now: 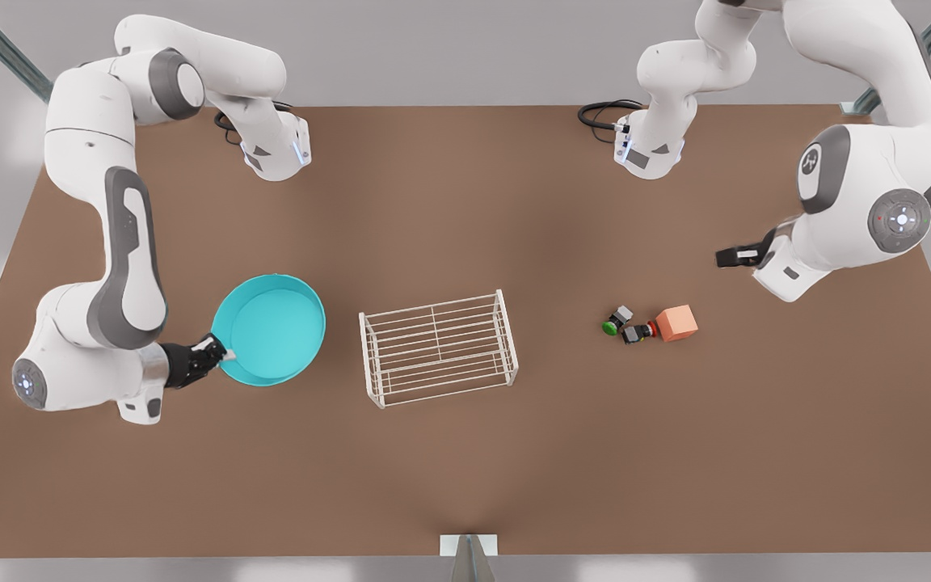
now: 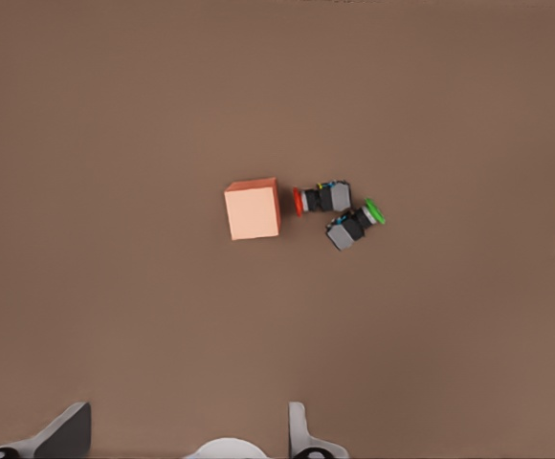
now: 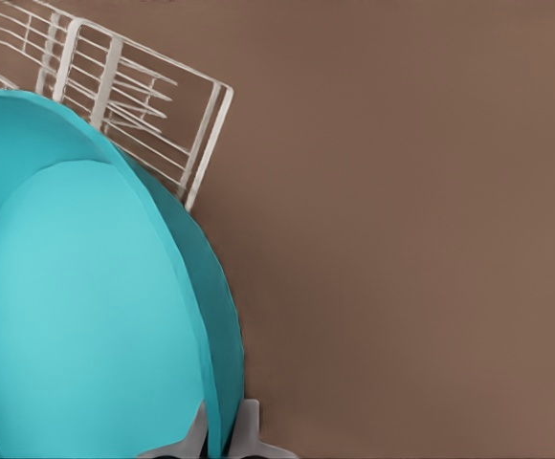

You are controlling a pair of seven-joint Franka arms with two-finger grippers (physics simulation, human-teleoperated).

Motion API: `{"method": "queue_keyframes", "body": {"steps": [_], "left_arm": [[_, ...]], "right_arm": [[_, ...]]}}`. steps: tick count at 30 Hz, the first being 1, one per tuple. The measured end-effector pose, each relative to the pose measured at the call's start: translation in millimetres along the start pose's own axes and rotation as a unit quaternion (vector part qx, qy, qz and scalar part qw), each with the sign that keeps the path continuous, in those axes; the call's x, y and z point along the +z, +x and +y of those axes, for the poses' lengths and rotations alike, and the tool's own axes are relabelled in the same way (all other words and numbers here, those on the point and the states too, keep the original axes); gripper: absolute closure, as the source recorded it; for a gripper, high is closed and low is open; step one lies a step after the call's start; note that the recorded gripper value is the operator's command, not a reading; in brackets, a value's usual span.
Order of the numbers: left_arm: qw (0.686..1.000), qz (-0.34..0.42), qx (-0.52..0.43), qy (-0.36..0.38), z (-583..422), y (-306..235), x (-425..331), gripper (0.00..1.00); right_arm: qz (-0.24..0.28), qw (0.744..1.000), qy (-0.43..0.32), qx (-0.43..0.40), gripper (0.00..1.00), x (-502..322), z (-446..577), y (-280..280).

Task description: Place the plate on the shelf with right arm and place the red button switch in the plate with left arm

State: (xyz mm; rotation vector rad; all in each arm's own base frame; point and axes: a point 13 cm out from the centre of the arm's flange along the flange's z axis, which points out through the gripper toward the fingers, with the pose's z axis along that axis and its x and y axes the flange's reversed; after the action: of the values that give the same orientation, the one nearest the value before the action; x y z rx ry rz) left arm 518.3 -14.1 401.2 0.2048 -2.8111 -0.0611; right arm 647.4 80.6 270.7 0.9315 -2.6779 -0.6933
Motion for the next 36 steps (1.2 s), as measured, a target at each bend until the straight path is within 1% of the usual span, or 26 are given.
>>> {"method": "queue_keyframes", "body": {"steps": [3,5,7,10,13,15,19,23,24,25,28,29,31,33,34,36], "left_arm": [[0.992,-0.005,-0.12,0.034,54.7,-24.9,39.9,0.0],[0.983,-0.021,-0.179,0.045,78.0,-46.9,49.9,0.0],[0.977,-0.033,-0.208,0.04,67.9,-57.4,62.1,0.0],[0.966,-0.016,-0.257,0.024,43.6,-46.9,135.8,0.0],[0.944,-0.031,-0.327,0.027,36.7,-49.3,185.2,0.0],[0.926,-0.056,-0.371,0.04,29.8,-62.4,187.4,0.0],[0.905,-0.099,-0.41,0.06,-25.2,-83.4,185.7,0.0],[0.88,-0.125,-0.455,0.061,-50.4,-97.4,202.4,0.0],[0.872,-0.129,-0.469,0.063,-52.6,-98.3,204.9,0.0],[0.863,-0.131,-0.483,0.064,-53.1,-98.1,208.9,0.0],[0.839,-0.133,-0.524,0.066,-56.4,-97.8,222.2,0.0],[0.833,-0.135,-0.533,0.063,-60.3,-96.2,228.0,0.0],[0.823,-0.138,-0.547,0.055,-72.2,-94.0,241.9,0.0],[0.809,-0.14,-0.568,0.054,-78.5,-95.6,250.1,0.0],[0.801,-0.141,-0.58,0.055,-79.2,-97.7,253.4,0.0],[0.784,-0.142,-0.601,0.056,-78.7,-101.1,259.8,0.0]], "right_arm": [[0.014,1.0,-0.012,-0.003,0.78,17.5,51.9,-28.3],[0.022,1.0,-0.009,0.003,0.78,31.9,79.4,-46.1],[0.023,1.0,-0.008,0.013,0.78,47.1,103.8,-64.2],[0.017,0.999,-0.01,0.034,0.78,69.8,131.1,-89.1],[0.008,0.998,-0.009,0.057,0.78,96.0,152.8,-113.0],[0.004,0.997,-0.008,0.072,0.77,113.9,164.9,-124.6],[-0.005,0.993,-0.018,0.116,0.77,151.4,174.6,-134.8],[-0.03,0.988,-0.025,0.151,0.76,160.7,181.3,-149.2],[-0.036,0.986,-0.025,0.158,0.34,160.3,182.0,-152.4],[-0.041,0.985,-0.026,0.165,0.0,159.4,181.8,-155.0],[-0.059,0.98,-0.025,0.188,0.0,147.8,175.4,-159.4],[-0.075,0.978,-0.021,0.194,0.0,125.1,174.4,-158.9],[-0.123,0.972,-0.006,0.202,0.0,37.1,177.0,-144.8],[-0.151,0.964,0.012,0.217,0.0,-37.6,173.0,-113.6],[-0.147,0.962,0.038,0.228,0.0,-54.4,152.2,-94.0],[-0.118,0.953,0.109,0.255,0.0,-68.6,87.7,-51.7]]}}
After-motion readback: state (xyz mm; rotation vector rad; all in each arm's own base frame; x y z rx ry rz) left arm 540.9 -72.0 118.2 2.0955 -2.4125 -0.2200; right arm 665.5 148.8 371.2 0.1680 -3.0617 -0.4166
